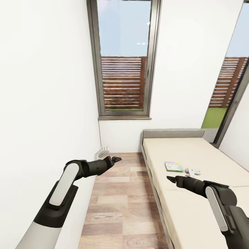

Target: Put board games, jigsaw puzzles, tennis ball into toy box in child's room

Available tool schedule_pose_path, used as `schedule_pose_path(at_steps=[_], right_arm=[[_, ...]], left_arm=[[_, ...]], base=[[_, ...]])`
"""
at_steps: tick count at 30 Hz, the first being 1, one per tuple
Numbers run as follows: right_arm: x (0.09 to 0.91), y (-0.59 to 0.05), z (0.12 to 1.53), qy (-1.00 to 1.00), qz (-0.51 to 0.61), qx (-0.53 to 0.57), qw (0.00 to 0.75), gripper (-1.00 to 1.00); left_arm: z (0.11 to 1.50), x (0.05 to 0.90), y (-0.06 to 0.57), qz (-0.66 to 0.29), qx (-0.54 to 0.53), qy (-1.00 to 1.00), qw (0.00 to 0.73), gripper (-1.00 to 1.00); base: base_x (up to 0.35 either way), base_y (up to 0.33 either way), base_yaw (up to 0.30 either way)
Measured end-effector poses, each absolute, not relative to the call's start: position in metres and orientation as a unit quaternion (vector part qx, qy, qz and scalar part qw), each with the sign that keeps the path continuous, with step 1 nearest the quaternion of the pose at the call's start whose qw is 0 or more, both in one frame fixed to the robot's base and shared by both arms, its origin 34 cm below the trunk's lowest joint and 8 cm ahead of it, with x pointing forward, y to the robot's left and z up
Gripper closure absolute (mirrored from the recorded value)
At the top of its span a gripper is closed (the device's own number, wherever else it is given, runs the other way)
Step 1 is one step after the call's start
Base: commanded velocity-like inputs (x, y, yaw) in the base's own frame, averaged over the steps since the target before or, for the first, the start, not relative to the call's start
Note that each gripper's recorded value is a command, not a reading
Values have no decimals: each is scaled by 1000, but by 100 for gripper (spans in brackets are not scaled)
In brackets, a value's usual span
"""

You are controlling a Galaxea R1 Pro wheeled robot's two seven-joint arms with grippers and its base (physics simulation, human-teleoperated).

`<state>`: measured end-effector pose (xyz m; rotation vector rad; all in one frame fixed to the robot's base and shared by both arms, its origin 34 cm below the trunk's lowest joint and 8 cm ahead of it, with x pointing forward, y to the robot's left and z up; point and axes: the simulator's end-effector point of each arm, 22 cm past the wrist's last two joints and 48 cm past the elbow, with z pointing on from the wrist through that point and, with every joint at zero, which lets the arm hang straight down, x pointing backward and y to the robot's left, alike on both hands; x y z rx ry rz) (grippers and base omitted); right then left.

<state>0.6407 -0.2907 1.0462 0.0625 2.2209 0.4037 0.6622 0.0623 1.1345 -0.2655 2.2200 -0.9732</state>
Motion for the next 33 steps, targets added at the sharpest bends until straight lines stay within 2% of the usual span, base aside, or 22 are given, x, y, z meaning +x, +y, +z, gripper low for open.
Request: schedule_pose_path(at_steps=[33], right_arm=[[641, -292, 1046, 890, 160, 25, 427, -100]], left_arm=[[1134, 662, 62, -374, -102, 855, 344, -100]], base=[[328, 0, 0]])
